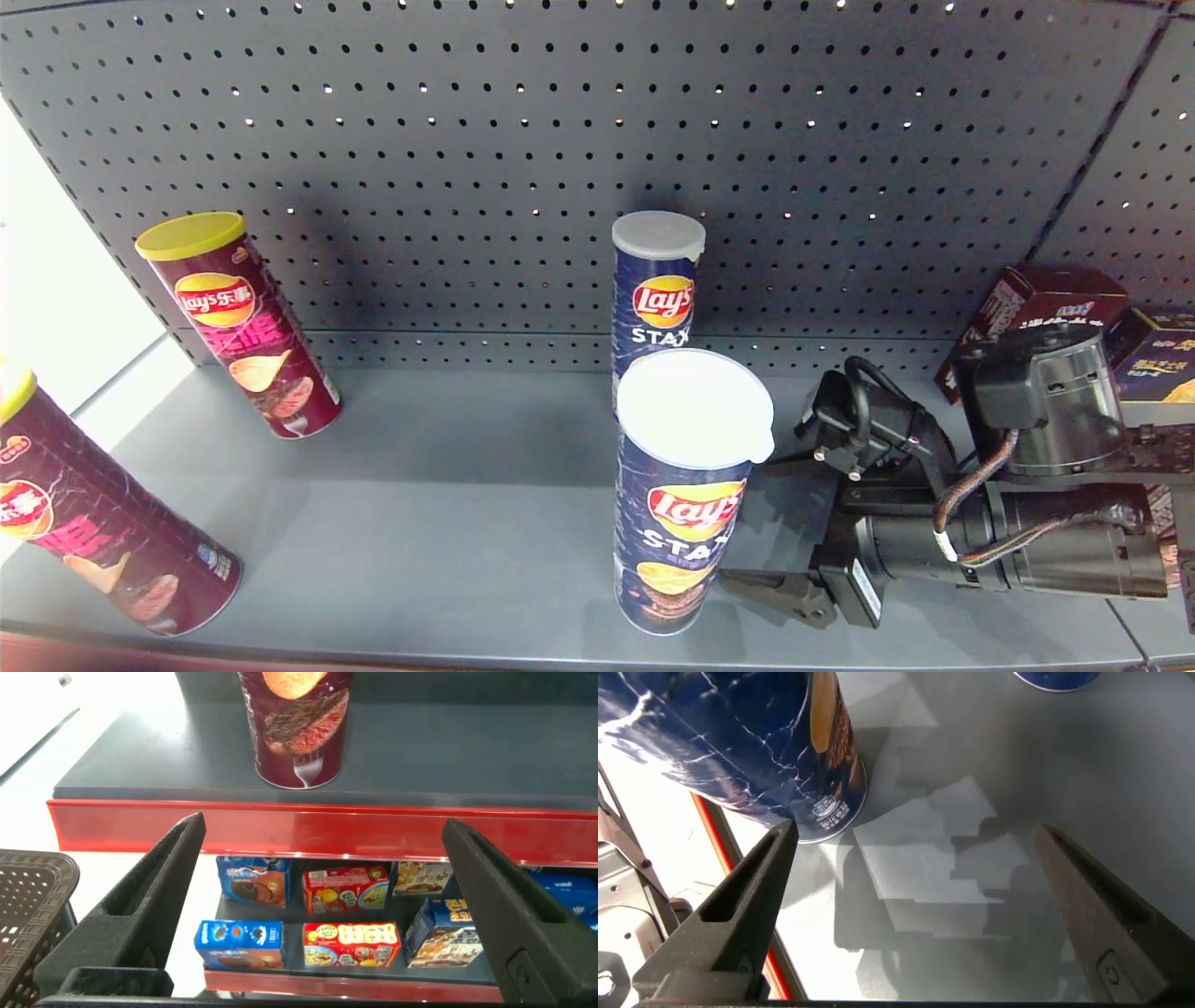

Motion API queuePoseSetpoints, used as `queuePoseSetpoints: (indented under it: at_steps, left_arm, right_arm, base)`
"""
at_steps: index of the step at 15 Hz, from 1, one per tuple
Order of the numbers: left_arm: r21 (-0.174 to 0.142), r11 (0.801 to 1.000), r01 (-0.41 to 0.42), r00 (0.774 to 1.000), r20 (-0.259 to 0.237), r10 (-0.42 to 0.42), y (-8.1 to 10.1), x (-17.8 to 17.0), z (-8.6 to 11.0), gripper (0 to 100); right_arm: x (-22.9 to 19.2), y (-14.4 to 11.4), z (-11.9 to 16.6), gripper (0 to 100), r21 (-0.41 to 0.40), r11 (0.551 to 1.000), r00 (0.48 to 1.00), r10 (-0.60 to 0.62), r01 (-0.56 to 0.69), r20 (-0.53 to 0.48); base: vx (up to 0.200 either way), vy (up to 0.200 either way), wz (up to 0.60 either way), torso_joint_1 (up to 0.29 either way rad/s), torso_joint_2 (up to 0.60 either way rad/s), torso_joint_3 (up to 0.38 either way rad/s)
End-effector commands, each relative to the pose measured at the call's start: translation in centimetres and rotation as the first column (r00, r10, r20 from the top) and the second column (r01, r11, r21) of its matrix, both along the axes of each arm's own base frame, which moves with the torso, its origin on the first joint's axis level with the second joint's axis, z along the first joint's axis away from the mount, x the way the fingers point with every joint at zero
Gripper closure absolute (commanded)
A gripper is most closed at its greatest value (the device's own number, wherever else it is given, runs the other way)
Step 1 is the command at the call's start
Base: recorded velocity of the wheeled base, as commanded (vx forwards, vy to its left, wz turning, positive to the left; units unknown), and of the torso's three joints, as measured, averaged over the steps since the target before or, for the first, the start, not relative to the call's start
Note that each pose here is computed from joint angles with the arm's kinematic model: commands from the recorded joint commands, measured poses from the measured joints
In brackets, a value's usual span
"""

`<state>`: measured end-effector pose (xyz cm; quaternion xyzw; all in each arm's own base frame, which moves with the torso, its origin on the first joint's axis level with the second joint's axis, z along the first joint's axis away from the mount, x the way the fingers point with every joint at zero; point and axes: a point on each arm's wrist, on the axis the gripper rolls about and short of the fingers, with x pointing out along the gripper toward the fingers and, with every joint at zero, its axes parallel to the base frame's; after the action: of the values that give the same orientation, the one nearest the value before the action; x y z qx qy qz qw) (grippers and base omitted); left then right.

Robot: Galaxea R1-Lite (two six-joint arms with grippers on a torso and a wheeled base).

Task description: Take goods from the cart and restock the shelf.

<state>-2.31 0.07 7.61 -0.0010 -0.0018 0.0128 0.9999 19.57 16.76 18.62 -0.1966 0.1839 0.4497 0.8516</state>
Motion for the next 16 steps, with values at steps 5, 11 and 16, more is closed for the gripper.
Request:
queuePoseSetpoints:
  at_steps: [5,11,16]
  left_arm:
    - [0.000,1.000,-0.001,1.000,-0.001,0.001,0.0,0.0,0.0,0]
    - [-0.001,1.000,-0.001,1.000,-0.001,0.001,0.0,0.0,0.0,0]
    - [-0.001,1.000,-0.002,1.000,-0.002,0.002,0.0,0.0,0.0,0]
  right_arm:
    - [0.0,0.2,-0.1,0,-0.003,1.000,1.000,0.006,-0.006,-0.002]
    - [0.1,0.5,-0.3,0,0.001,1.000,1.000,0.009,-0.009,0.004]
    - [-0.4,-2.7,2.9,0,0.086,0.993,0.991,-0.092,0.083,0.101]
  base:
    - [0.000,0.000,0.00,0.000,0.00,0.000]
    - [0.000,0.000,0.00,0.000,0.00,0.000]
    - [0.000,0.000,0.00,0.000,0.00,0.000]
